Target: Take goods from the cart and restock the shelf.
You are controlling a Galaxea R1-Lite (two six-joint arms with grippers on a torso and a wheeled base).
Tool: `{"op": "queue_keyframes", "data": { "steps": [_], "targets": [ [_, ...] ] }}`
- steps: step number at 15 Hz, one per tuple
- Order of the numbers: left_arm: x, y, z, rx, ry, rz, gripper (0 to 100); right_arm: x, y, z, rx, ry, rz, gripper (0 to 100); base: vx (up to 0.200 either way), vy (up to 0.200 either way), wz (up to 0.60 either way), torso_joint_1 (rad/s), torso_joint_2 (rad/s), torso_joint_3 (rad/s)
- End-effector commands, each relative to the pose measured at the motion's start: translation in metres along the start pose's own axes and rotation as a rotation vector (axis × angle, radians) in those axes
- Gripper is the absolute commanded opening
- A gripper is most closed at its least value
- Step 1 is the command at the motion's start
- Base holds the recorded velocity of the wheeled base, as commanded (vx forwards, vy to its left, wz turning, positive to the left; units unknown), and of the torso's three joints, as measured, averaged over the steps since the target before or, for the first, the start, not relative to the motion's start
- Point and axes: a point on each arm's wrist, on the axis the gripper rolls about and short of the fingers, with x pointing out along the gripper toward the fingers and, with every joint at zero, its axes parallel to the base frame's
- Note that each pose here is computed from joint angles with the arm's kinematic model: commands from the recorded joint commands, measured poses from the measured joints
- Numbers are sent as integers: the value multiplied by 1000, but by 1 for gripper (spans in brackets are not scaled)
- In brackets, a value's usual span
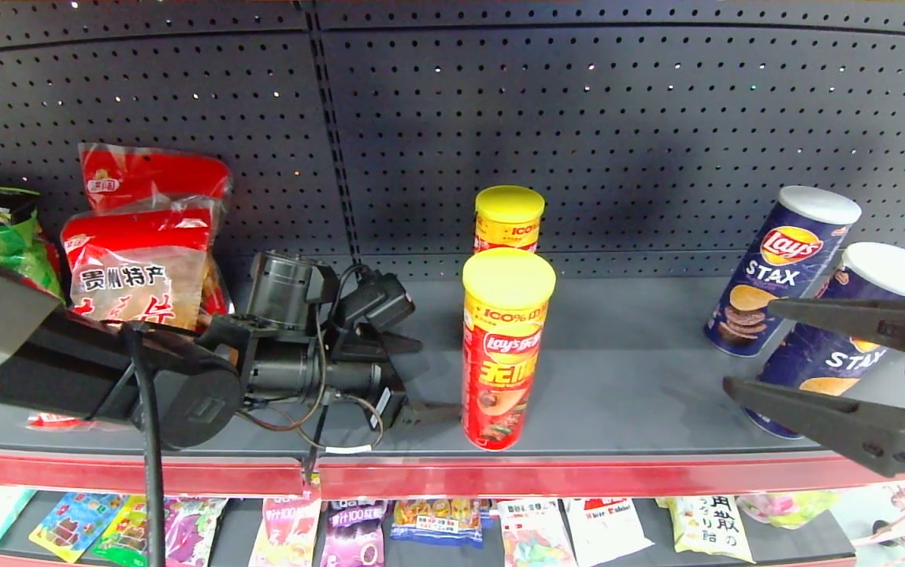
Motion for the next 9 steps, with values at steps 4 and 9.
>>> {"op": "queue_keyframes", "data": {
  "steps": [4,9],
  "targets": [
    [6,6,4,8,-12,6,100,1,0,0,0,0,1,100,0,0,0,0,0,0],
    [5,5,4,6,-11,7,100,1,0,0,11,3,1,100,0,0,0,0,0,0]
  ]
}}
